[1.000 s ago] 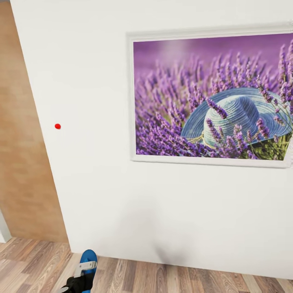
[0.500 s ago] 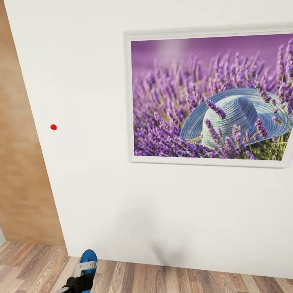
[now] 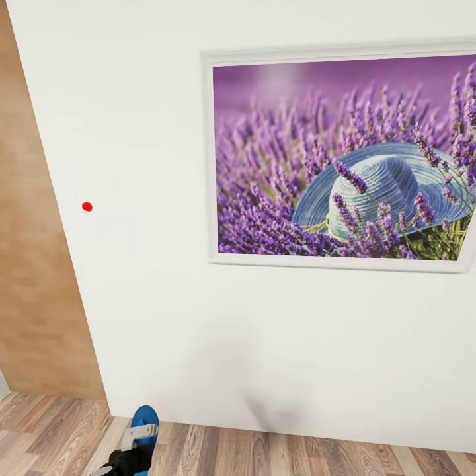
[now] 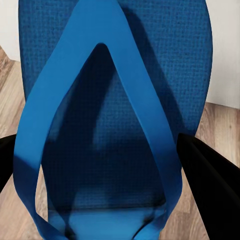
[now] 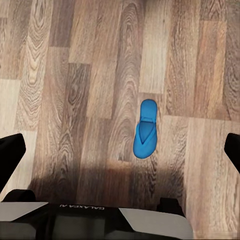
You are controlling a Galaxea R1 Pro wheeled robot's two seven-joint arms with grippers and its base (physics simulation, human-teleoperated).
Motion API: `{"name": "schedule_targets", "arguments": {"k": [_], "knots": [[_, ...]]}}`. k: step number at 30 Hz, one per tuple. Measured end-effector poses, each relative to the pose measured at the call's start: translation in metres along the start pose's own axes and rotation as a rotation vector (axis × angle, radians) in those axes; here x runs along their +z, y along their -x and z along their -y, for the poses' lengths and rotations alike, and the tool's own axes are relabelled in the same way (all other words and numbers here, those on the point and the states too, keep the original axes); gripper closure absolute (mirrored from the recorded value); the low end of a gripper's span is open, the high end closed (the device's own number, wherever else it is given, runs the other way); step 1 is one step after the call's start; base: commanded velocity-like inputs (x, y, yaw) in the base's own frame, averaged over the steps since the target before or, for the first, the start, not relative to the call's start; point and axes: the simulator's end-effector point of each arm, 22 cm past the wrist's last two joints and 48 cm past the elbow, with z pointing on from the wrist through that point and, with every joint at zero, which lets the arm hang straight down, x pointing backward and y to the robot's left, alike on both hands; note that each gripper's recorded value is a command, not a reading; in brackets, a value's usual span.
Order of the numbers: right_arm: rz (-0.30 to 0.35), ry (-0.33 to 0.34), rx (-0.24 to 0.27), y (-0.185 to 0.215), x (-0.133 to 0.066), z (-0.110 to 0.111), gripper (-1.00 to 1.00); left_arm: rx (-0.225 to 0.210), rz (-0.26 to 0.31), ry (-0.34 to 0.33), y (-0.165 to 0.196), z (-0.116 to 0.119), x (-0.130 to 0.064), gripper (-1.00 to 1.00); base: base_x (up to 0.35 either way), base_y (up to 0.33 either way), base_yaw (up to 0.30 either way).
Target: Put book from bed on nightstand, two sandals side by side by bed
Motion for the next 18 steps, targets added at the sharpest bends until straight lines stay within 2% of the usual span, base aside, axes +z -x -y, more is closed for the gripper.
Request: {"name": "schedule_targets", "arguments": {"k": [6, 13, 18], "knots": [[-0.044, -0.051, 0.007, -0.004, 0.0, 0.01, -1.0, -0.002, 0.005, -0.005, 0.003, 0.003, 0.0, 1.0, 0.0, 0.0, 0.0], [-0.083, -0.071, 0.009, 0.004, 0.0, 0.014, -1.0, -0.004, 0.012, -0.008, 0.008, 0.005, 0.001, 1.0, 0.0, 0.0, 0.0], [-0.09, -0.078, 0.01, 0.012, 0.0, 0.016, -1.0, -0.001, 0.049, -0.014, 0.037, 0.006, 0.001, 1.0, 0.0, 0.0, 0.0]]}}
